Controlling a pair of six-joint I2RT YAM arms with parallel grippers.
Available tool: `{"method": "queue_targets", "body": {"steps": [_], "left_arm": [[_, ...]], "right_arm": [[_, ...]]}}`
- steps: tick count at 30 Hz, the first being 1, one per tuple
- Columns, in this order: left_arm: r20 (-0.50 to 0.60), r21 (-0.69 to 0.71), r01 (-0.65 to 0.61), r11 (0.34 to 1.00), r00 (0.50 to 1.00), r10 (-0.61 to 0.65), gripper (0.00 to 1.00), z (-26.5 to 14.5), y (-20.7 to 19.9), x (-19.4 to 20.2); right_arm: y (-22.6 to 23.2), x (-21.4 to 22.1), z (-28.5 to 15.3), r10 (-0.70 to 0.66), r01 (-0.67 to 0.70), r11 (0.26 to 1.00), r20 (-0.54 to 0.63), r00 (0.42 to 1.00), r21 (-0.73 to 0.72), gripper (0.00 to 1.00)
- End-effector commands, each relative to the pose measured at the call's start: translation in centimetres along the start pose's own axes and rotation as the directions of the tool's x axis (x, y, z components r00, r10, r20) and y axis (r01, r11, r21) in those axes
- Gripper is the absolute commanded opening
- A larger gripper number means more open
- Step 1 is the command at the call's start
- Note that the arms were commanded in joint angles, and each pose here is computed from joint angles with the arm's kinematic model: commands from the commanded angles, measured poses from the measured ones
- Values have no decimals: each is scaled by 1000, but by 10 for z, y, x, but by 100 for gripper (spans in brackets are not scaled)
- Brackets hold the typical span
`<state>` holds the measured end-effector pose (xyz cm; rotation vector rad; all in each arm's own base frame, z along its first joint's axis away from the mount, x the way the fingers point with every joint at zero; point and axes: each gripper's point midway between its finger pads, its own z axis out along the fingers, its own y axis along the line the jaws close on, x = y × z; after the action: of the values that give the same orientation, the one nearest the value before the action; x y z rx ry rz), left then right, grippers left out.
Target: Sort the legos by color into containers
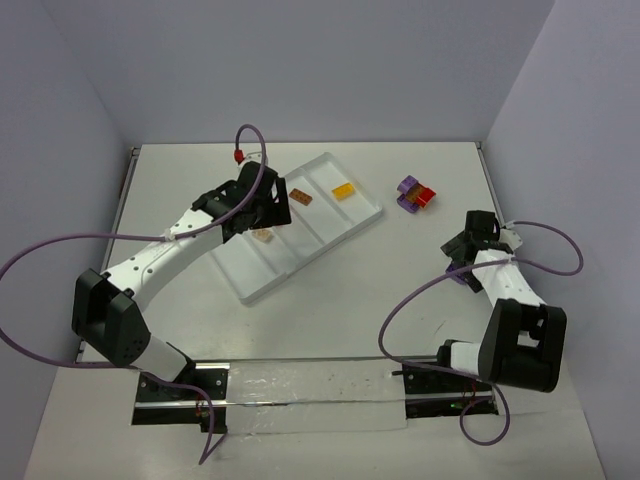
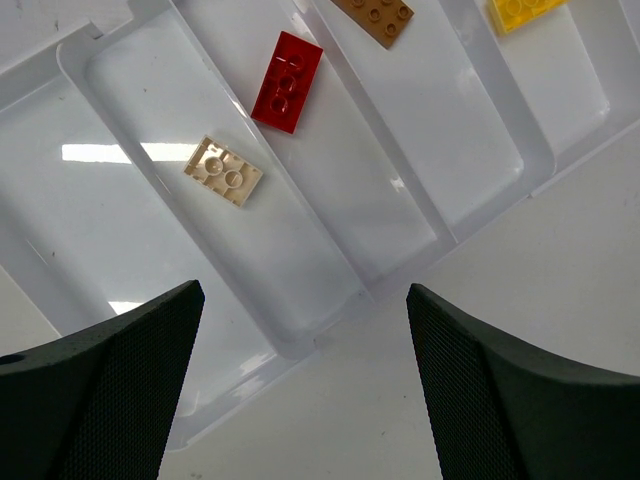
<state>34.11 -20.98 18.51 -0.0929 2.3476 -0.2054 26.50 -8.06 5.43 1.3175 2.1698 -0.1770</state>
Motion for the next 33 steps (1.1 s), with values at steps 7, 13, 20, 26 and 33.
{"method": "queue_targets", "body": {"steps": [7,13,20,26,33], "left_arm": [[68,28,-24,999,997,22,91,-15,0,-14],[77,30,-22,999,997,20,91,-18,3,-13],[78,39,-9,999,997,6,91,-20,3,-12],[77,37,-3,999,997,0,91,-20,4,-11],[82,29,-1,1000,997,-1,91,-23,7,-10]], "right_arm": [[19,-3,29,-27,29,997,17,999,-70,99],[32,-5,33,-120,120,986,3,993,-114,99],[53,-2,31,-207,202,962,-10,978,-183,99],[63,0,33,-236,229,953,-15,972,-199,100],[73,-7,37,-237,232,957,-9,971,-175,100]]}}
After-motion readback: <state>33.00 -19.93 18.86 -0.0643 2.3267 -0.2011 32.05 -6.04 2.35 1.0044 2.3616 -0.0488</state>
